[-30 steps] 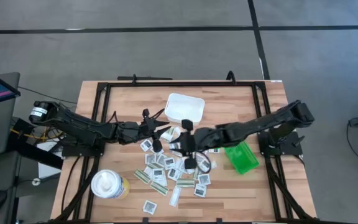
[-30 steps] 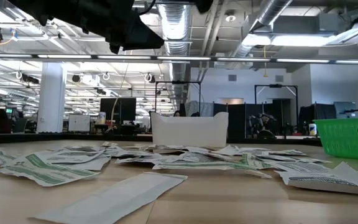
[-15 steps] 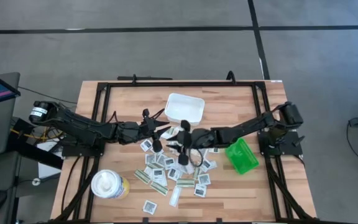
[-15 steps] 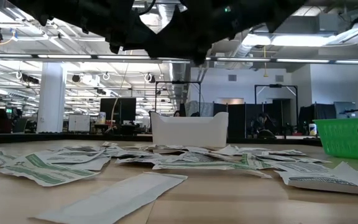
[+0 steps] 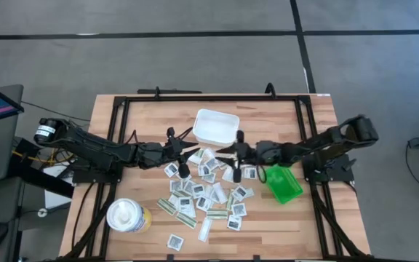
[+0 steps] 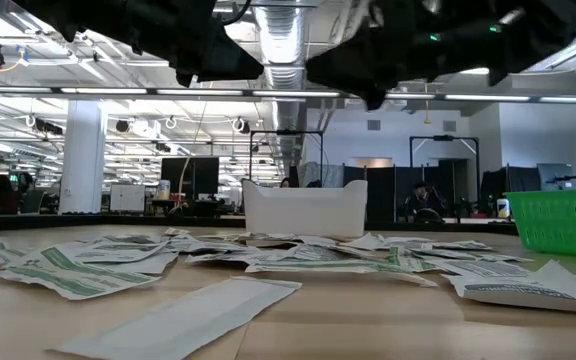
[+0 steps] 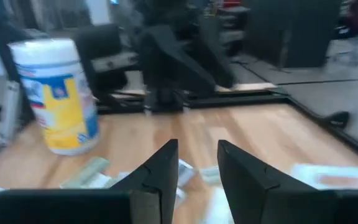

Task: Pick & Place First Aid Supplies
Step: Put the bandage pack into the green bin

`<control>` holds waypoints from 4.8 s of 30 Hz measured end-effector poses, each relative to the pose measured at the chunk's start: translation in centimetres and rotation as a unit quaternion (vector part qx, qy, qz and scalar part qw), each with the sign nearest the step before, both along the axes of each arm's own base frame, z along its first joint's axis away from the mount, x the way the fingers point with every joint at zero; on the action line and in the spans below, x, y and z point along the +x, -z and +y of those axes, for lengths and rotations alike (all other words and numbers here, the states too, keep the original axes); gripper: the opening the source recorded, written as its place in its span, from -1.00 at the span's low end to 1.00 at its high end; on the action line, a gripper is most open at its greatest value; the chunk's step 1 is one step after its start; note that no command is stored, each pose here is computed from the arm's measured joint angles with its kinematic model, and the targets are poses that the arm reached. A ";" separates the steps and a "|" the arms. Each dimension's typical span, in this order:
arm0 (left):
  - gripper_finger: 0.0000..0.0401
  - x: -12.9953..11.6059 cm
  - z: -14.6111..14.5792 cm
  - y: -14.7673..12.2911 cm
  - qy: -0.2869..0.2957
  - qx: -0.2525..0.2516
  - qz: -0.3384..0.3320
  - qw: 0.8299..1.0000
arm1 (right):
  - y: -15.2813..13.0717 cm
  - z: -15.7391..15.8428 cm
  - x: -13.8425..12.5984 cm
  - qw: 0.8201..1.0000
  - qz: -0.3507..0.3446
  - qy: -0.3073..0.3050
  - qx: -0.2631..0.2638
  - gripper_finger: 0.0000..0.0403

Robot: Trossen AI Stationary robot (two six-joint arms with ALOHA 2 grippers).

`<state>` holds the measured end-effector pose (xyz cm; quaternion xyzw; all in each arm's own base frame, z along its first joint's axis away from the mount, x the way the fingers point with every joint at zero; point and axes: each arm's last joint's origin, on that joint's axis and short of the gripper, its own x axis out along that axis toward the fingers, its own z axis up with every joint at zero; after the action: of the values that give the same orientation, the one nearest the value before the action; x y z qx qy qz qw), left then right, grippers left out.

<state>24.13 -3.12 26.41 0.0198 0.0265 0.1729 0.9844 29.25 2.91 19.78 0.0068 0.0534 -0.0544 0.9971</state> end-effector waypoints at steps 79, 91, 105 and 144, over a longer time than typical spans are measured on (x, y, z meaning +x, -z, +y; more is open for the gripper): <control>-0.57 -0.6 0.1 3.5 0.025 -0.039 0.087 0.995 | 4.9 1.1 5.6 0.894 0.440 0.047 0.062 -0.47; -0.57 -0.6 0.1 3.5 0.025 -0.039 0.083 0.995 | 6.9 0.6 6.0 0.884 0.459 0.073 0.041 -0.47; -0.57 -0.6 0.1 3.4 0.026 -0.037 0.081 0.996 | 7.8 -0.4 6.2 0.875 0.473 0.095 0.039 -0.73; -0.57 -0.5 0.2 3.0 0.025 -0.024 0.066 0.997 | -3.6 8.3 -7.7 0.836 0.496 0.195 0.128 -1.00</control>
<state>23.64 -2.88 23.38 0.0085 0.0952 0.1455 0.9847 21.51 11.23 23.37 0.1170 0.5451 -0.2368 0.7957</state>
